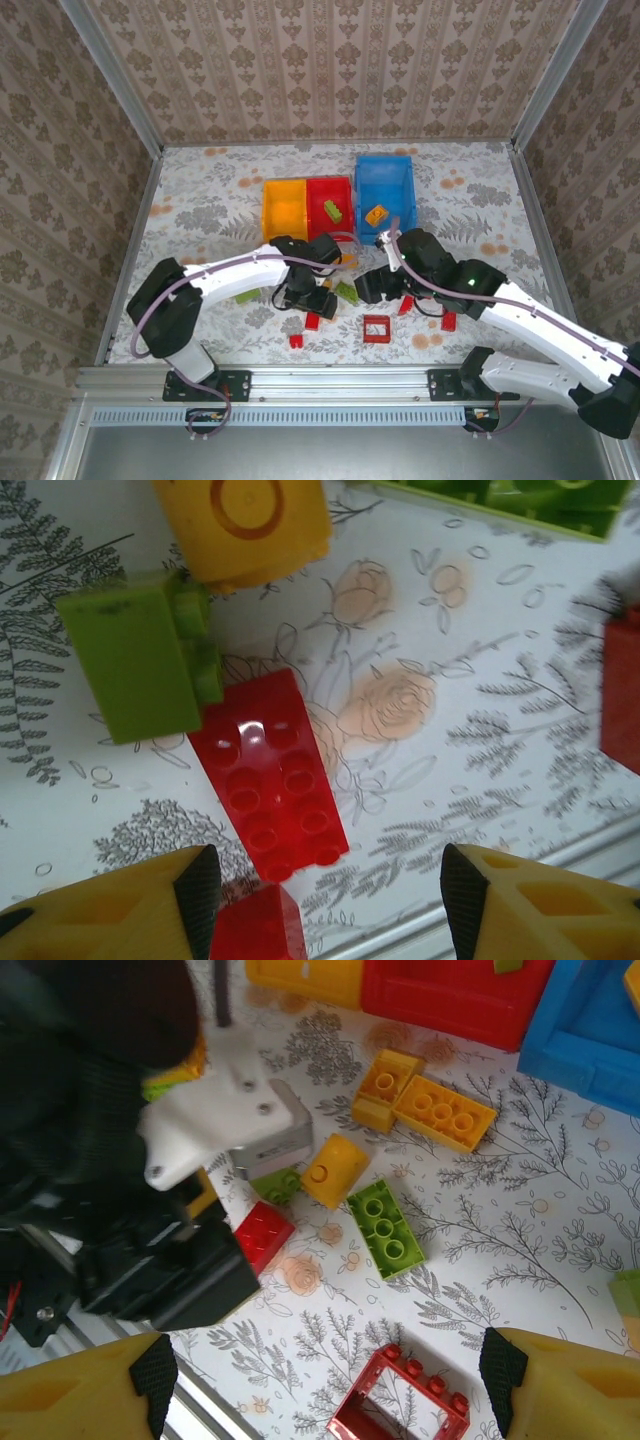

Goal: Sort the legos into containers by color

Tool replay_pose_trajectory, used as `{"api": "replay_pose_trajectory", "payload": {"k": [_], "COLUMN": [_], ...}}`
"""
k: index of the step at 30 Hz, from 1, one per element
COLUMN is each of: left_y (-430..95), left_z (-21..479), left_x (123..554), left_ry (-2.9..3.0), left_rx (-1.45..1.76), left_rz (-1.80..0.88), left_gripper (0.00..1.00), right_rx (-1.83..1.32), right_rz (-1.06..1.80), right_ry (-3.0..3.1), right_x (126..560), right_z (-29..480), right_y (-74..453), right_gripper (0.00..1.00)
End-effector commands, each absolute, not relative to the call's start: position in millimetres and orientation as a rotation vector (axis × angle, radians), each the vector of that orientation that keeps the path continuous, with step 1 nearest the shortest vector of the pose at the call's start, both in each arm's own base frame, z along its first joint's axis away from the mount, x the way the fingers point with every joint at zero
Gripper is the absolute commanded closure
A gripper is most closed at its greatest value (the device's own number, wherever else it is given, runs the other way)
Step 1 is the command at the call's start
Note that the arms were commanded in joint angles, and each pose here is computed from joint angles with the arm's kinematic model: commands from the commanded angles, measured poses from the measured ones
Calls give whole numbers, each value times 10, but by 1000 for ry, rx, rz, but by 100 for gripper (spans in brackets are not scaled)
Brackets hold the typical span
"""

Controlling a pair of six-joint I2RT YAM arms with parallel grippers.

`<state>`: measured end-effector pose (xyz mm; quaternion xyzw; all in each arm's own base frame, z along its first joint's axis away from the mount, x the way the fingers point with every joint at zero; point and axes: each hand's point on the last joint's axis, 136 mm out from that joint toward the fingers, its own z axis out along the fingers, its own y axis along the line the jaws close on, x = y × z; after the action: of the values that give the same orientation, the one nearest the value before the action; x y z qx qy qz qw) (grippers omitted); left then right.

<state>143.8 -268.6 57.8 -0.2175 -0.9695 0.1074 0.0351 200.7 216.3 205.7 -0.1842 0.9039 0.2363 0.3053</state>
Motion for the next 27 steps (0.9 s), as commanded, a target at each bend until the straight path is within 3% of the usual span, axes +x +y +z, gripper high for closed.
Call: {"api": "replay_pose_trajectory", "payload": {"k": [1,7,16,20,27], "left_y": [-2633,-2600,-2604,-2556,-2423], "left_z": [452,273,184,451,1336], "left_x": [1424,1394,1437,1528,2051], "left_ry": [-2995,-2982,-2996,-3060,-3247], "left_rx": [-579,-525,-542,-567,-495], "left_rz": [215,133,62,15,86], "left_gripper": [37,41,67,74,75], "right_rx": [-542,-548,-515,-504,-457], "right_rz": [629,689,705,703,695], "right_ry": [2427,2419,2406,2386,2282], "right_x": [1862,1803,1755,1800,2014], "right_z": [1965,1988,2017,2068,2248], "right_y": [2107,2140,2077,2091,2166], "right_gripper": [17,18,18,19,19]}}
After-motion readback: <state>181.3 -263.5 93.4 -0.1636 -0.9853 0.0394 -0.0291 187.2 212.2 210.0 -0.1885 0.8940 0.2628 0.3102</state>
